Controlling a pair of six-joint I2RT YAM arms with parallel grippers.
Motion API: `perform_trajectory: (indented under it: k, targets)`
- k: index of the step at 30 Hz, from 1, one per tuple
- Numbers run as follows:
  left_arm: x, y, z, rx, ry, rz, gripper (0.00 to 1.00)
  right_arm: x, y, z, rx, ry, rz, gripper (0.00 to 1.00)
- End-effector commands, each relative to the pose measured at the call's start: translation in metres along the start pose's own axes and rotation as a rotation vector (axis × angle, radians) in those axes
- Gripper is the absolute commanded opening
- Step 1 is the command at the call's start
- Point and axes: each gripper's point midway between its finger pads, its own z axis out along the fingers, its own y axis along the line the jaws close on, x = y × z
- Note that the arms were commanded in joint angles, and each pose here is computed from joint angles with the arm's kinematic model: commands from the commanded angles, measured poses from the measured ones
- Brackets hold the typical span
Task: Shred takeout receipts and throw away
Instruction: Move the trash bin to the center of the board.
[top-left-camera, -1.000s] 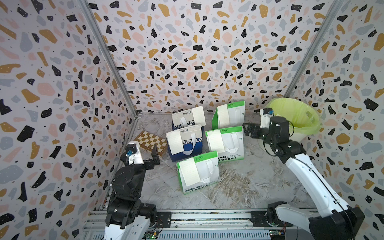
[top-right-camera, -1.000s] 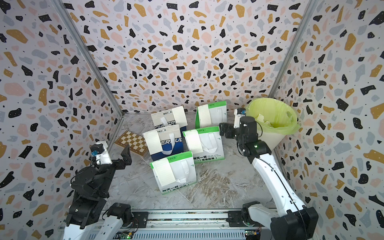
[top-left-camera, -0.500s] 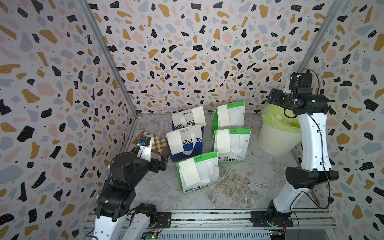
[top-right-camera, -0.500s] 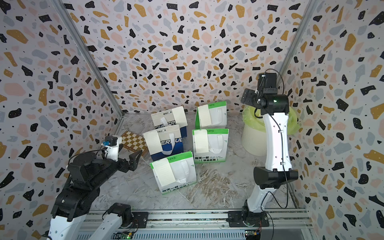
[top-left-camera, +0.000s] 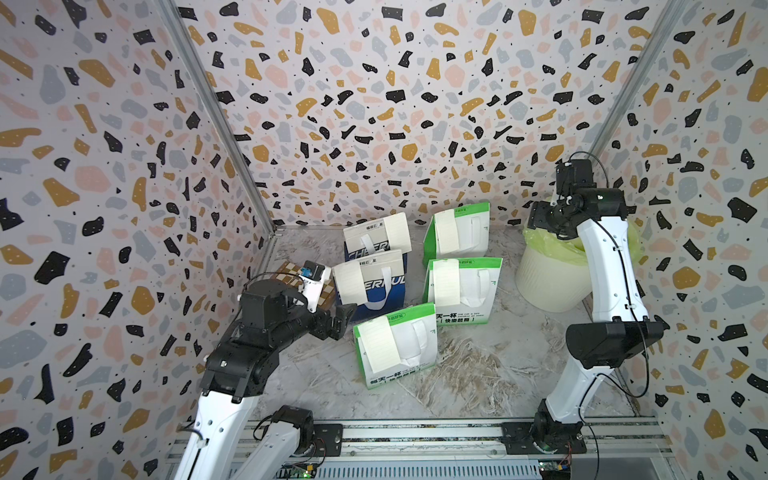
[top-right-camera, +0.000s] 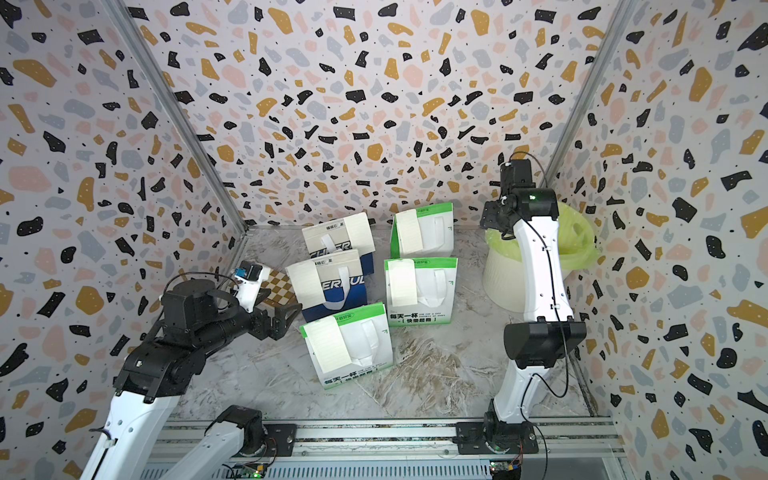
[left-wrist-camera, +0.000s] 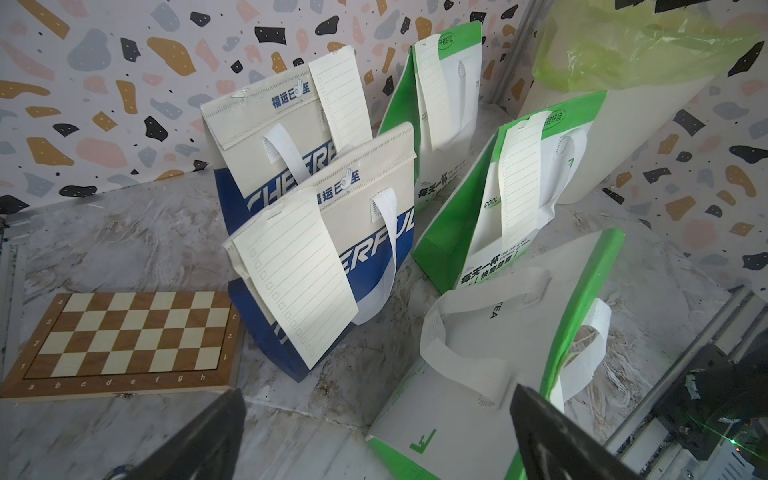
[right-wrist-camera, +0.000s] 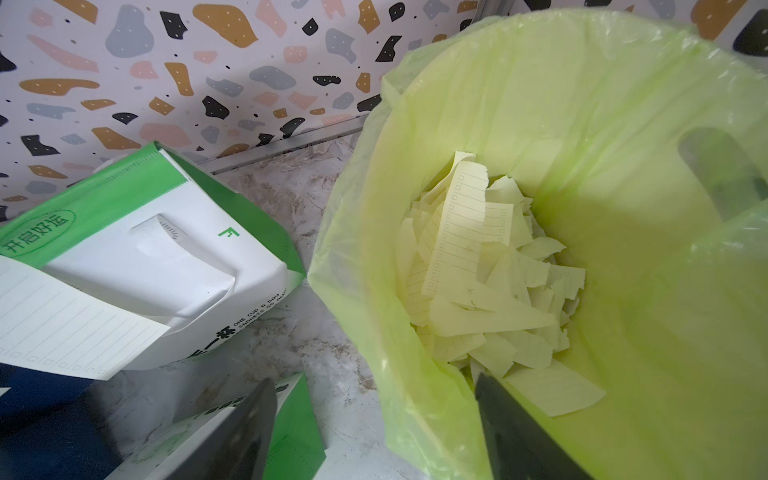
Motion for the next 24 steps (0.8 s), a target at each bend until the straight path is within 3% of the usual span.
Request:
perform_trajectory:
  k: [1,9,18,24]
  targets:
    - [-0.007,-0.01,-0.009,0.036,-0.02,0.019,1.0,0.006,-0.004,0.002,0.015,0.02,-0.019,0.72]
    - [0.0,-0.013,-0.007,0.055,-0.002,0.008,1.0,0.016,-0.002,0.011,0.01,0.049,-0.044,0.52]
    - [0.01,-0.014,-0.001,0.072,0.028,-0.006,0.93,0.025,-0.005,0.013,0.022,0.067,-0.062,0.26]
    - [0.008,-0.016,-0.001,0.084,0.022,-0.004,0.92,0.03,-0.007,0.014,0.026,0.076,-0.081,0.18]
